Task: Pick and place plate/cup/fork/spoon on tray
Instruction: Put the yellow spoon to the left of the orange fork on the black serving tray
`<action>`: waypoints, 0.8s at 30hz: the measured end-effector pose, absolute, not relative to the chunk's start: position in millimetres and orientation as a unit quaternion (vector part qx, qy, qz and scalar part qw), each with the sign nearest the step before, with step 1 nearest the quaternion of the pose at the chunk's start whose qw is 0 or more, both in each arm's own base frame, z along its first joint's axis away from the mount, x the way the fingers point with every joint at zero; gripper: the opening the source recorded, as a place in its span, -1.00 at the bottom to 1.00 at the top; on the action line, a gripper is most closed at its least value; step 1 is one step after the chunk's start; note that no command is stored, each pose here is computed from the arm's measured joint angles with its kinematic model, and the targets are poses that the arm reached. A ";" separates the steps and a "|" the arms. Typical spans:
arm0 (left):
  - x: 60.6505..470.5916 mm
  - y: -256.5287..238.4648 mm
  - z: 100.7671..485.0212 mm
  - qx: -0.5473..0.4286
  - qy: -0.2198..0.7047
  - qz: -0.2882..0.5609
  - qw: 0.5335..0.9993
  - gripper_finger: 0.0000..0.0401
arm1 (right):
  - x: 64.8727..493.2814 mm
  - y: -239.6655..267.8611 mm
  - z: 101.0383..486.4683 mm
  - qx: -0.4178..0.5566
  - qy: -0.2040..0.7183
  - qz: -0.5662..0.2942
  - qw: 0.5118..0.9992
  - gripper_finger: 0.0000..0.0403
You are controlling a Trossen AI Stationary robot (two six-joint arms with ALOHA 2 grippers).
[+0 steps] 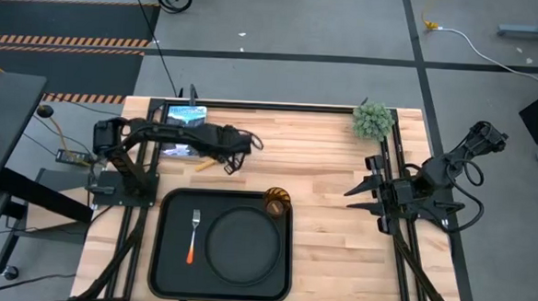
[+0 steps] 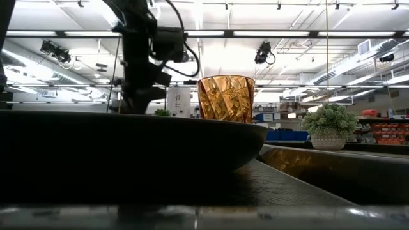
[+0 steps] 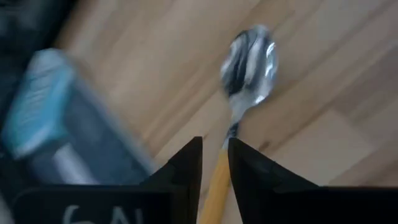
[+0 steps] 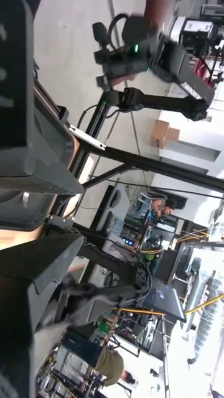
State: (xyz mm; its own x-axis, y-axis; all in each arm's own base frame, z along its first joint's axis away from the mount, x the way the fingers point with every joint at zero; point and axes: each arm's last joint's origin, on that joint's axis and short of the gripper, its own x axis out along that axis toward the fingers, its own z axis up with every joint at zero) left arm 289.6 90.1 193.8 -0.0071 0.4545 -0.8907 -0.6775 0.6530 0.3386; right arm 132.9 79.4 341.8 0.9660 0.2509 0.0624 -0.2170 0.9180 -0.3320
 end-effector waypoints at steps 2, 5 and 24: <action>287.6 108.0 188.8 -0.130 0.580 0.368 0.715 -0.58 | 132.9 79.4 341.2 -0.165 -0.049 0.120 0.978 -0.40; 272.6 131.6 178.0 -0.161 0.598 0.341 0.708 -0.66 | 133.0 79.4 339.6 -0.168 -0.042 0.121 0.977 -0.40; 252.1 158.3 164.4 -0.198 0.615 0.184 0.741 -0.34 | 136.4 70.2 338.0 -0.202 -0.020 0.038 0.978 -0.40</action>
State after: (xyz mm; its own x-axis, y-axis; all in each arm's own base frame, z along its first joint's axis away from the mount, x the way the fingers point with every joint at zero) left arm 252.1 158.3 164.4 0.1755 0.0290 -0.9841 -0.5169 0.8534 -0.0670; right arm 136.4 70.2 338.0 0.9964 0.0819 0.0234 -0.0660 0.9157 -0.3965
